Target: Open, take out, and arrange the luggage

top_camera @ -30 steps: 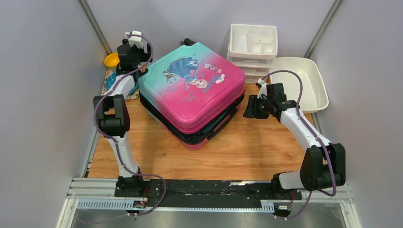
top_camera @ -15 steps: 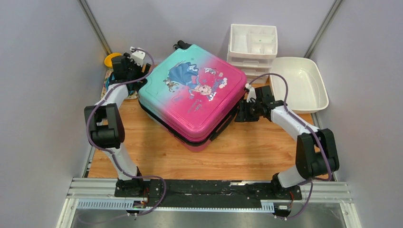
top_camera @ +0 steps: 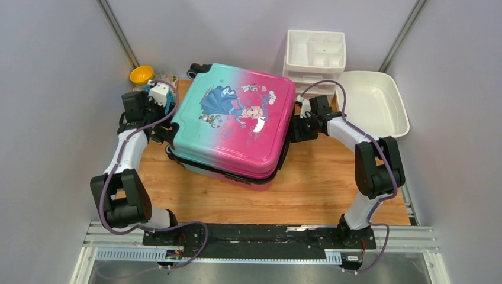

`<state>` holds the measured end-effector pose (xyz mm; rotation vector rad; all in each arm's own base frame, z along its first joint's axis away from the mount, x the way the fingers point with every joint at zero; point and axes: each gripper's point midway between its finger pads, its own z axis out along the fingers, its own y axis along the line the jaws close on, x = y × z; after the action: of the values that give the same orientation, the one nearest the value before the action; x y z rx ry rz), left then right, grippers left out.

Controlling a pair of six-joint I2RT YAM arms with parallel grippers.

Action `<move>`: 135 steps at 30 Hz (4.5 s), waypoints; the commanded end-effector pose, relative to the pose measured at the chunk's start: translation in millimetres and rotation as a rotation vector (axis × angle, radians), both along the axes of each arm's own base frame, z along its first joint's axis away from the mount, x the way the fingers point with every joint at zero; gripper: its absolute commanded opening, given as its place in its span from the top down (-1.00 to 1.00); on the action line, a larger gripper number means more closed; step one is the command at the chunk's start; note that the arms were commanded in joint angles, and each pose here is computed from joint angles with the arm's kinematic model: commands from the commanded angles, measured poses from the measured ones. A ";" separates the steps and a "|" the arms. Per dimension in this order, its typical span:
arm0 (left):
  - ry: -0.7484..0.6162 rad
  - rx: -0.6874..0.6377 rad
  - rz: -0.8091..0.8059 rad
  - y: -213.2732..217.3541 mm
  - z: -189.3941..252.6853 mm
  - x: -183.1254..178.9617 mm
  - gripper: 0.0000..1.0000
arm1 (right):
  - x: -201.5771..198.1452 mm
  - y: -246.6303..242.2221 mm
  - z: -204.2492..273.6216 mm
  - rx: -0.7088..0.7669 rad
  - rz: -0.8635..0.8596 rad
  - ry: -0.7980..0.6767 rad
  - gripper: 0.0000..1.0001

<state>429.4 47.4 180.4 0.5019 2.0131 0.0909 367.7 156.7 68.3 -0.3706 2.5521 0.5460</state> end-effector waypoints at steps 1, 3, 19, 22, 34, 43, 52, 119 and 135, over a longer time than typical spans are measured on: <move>0.097 -0.100 -0.005 -10.1 -15.2 -37.8 -0.75 | 37.1 90.4 60.7 0.216 0.197 -0.221 0.03; 0.100 -0.109 0.007 -9.2 -16.2 -39.7 -0.75 | 48.0 100.5 61.9 0.237 0.187 -0.225 0.03; 0.070 -0.343 0.111 -13.3 17.9 10.9 -0.75 | 90.6 83.0 108.5 0.259 0.077 -0.293 -0.03; 0.064 -0.356 0.151 -3.9 34.8 -2.1 -0.82 | 55.7 66.1 118.4 0.270 0.080 -0.252 -0.10; 0.146 -0.638 0.150 10.4 96.8 -99.2 -0.85 | -92.6 35.6 118.5 0.282 0.231 -0.168 -0.44; 0.280 -0.847 0.136 -50.1 63.8 -185.7 -0.70 | -149.5 58.1 87.0 0.294 0.338 -0.111 -0.43; 0.329 -1.056 0.228 -74.2 10.6 -203.8 -0.65 | -126.5 87.9 48.8 0.269 0.302 -0.149 -0.42; -0.387 -1.371 0.237 21.0 106.3 -28.0 -0.86 | -100.3 112.8 105.9 0.161 0.617 -0.522 -0.28; -0.529 -1.312 0.112 16.3 225.4 5.2 -0.86 | -81.5 208.9 163.6 0.000 0.723 -1.048 -0.20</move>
<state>432.7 64.5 345.8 -0.5899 1.3248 -0.9232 242.0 334.2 174.6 -1.3307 1.5768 0.5631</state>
